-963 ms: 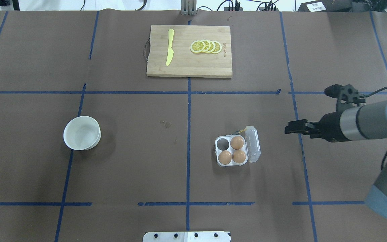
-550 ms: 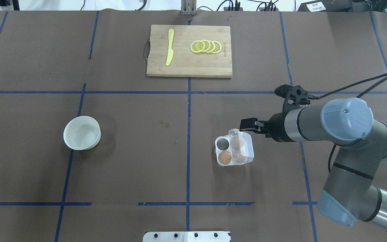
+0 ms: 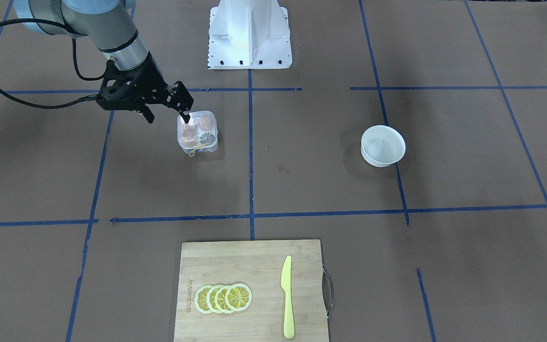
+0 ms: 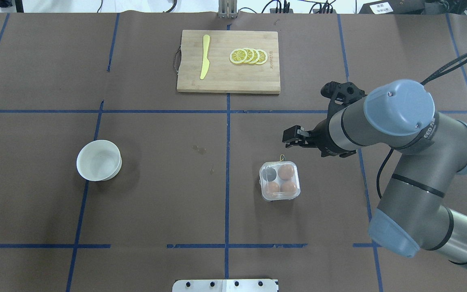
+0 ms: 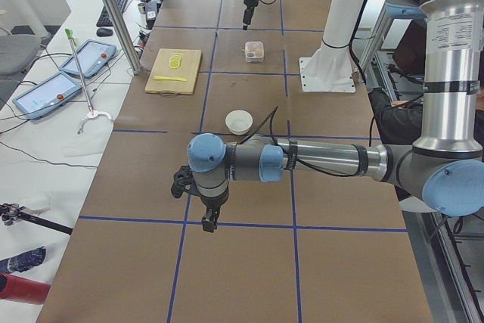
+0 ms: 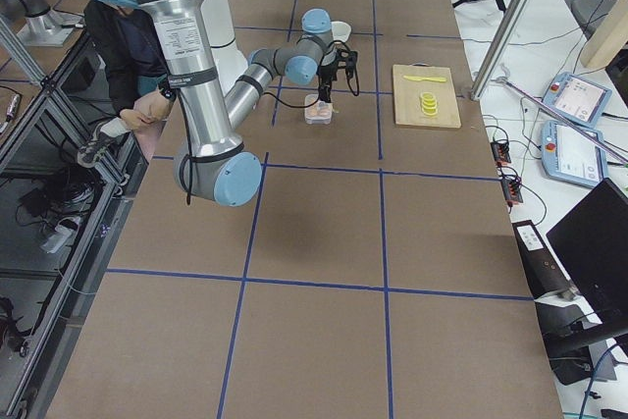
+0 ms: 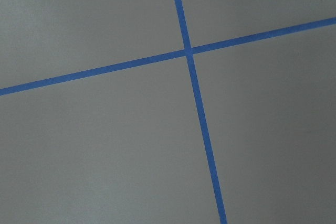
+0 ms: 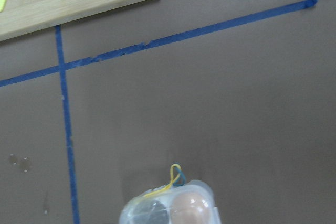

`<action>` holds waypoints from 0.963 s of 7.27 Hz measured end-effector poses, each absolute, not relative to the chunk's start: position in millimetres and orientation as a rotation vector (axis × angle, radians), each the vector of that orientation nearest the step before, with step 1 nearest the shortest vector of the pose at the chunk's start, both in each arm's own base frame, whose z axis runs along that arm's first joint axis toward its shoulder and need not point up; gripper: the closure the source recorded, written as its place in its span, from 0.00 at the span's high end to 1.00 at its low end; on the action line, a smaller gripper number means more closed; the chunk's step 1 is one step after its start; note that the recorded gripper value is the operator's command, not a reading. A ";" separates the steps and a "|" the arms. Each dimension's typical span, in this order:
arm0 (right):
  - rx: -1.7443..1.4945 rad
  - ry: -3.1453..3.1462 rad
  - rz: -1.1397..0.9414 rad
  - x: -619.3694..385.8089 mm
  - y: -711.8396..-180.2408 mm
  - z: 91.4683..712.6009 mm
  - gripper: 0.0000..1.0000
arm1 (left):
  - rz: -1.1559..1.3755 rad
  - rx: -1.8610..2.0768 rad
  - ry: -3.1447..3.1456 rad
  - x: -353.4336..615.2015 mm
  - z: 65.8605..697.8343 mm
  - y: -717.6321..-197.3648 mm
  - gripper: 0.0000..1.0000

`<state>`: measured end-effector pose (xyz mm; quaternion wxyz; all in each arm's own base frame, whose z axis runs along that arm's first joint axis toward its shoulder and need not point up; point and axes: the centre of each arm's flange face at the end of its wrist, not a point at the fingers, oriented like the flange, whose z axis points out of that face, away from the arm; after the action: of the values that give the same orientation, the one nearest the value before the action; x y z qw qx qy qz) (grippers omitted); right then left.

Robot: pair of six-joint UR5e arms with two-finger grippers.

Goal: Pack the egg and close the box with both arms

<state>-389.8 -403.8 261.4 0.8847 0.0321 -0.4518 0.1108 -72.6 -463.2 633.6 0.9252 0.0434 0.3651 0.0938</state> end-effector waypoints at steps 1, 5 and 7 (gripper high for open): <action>0.080 -0.868 0.180 -373.0 -418.0 269.5 1.00 | 0.193 0.089 0.747 -72.7 633.9 -463.1 1.00; 0.108 -0.666 -0.078 -220.0 -471.2 391.9 1.00 | 0.198 0.097 0.742 -73.0 631.2 -465.3 1.00; 0.081 -0.652 -0.196 -90.8 -479.8 491.7 1.00 | 0.198 0.094 0.743 -73.0 631.8 -463.8 1.00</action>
<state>-90.8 -479.8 491.7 0.9418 0.0399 -0.3198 -0.0960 -73.0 -463.8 631.8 0.9258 0.0461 0.3624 0.0967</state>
